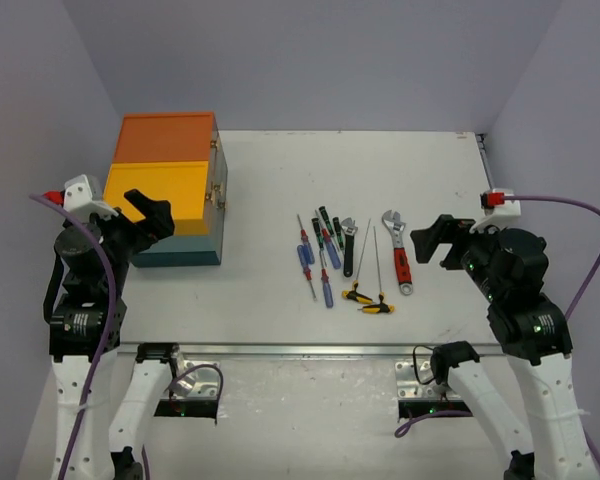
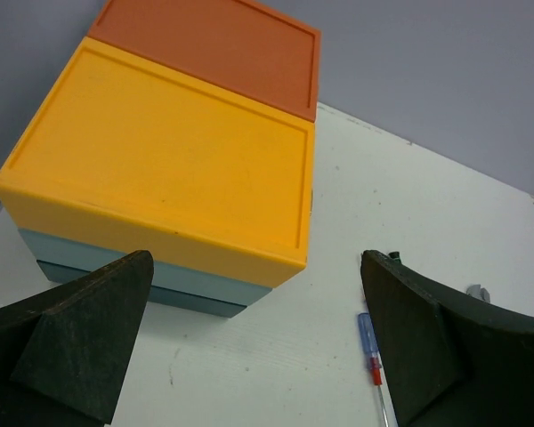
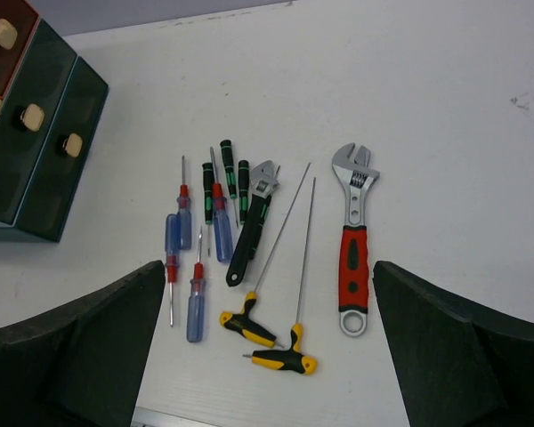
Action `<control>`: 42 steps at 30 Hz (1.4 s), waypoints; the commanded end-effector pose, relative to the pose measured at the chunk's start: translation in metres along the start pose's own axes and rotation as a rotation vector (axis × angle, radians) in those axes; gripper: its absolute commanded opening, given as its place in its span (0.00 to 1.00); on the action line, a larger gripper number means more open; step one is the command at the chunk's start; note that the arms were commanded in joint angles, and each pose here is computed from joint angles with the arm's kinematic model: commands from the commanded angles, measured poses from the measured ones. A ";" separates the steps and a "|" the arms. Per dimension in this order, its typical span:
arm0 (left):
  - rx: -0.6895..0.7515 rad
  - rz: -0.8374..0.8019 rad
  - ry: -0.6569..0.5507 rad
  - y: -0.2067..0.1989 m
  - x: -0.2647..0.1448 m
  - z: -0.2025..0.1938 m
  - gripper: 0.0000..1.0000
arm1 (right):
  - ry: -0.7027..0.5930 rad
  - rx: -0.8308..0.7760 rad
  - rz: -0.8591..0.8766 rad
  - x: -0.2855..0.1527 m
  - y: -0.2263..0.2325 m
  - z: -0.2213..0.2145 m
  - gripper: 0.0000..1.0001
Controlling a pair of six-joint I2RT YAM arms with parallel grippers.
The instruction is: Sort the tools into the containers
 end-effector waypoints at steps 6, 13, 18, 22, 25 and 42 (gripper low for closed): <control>0.010 -0.023 -0.058 -0.005 0.002 0.010 1.00 | 0.003 0.077 0.413 0.025 0.055 -0.006 0.99; 0.003 -0.067 -0.064 -0.007 0.011 -0.006 1.00 | 0.217 0.390 0.834 0.090 0.125 -0.008 0.99; 0.000 -0.059 -0.072 -0.001 0.010 -0.018 1.00 | 0.327 0.387 0.886 0.194 0.201 -0.011 0.99; 0.004 -0.037 -0.082 0.006 0.011 -0.028 1.00 | 0.327 0.493 0.946 0.257 0.233 0.000 0.99; -0.001 -0.032 -0.050 0.010 0.018 -0.046 1.00 | 0.375 0.609 0.996 0.325 0.257 -0.011 0.93; 0.007 -0.093 0.007 0.000 0.030 -0.061 1.00 | 0.152 0.594 0.908 0.421 0.342 -0.069 0.73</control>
Point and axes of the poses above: each gripper's point midway between its finger pads, its own x axis out along the fingers, its own y axis along the line the jaws close on, z = x × y, the point moved 4 cm from there along -x, back along the fingers, and after that the axes turned 5 degrees about x, right-handed, at the moved point
